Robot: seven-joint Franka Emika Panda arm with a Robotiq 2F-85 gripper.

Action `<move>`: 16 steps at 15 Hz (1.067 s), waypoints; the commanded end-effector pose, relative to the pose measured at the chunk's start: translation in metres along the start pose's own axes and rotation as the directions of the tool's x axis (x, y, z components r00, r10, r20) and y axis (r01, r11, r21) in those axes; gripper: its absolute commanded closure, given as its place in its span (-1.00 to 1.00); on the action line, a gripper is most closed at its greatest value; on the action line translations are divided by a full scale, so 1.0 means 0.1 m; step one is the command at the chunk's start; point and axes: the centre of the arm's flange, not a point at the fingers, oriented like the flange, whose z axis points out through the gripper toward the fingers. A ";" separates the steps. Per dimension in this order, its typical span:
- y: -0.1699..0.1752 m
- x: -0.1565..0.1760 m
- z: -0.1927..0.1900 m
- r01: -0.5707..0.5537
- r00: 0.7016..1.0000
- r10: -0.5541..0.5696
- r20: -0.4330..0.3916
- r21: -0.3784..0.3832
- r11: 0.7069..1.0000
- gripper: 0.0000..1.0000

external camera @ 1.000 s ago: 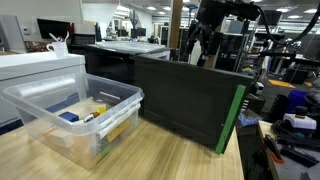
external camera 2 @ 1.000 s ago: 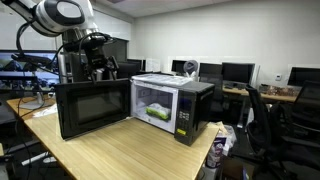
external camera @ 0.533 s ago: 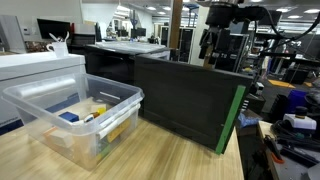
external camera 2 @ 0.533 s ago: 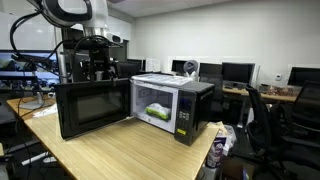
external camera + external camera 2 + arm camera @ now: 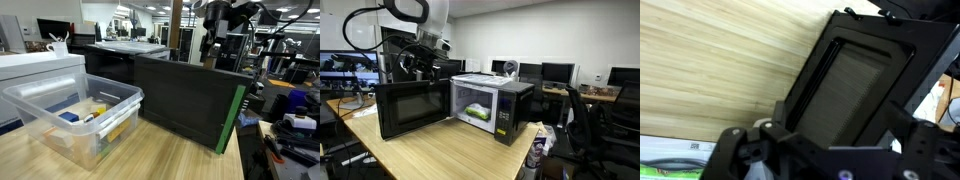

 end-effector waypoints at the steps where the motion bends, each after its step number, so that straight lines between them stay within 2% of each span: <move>1: 0.03 0.02 0.01 -0.006 1.000 0.006 0.004 0.000 1.000 -1.00; 8: 0.03 0.05 0.01 0.006 1.000 -0.006 -0.002 -0.001 1.000 -1.00; 9: 0.05 0.05 0.04 0.005 1.000 -0.005 -0.003 0.023 1.000 -1.00; 13: 0.08 0.12 0.30 -0.013 0.985 0.052 -0.165 0.230 0.973 -1.00; 16: 0.16 0.16 0.48 -0.045 0.952 0.151 -0.265 0.366 0.929 -1.00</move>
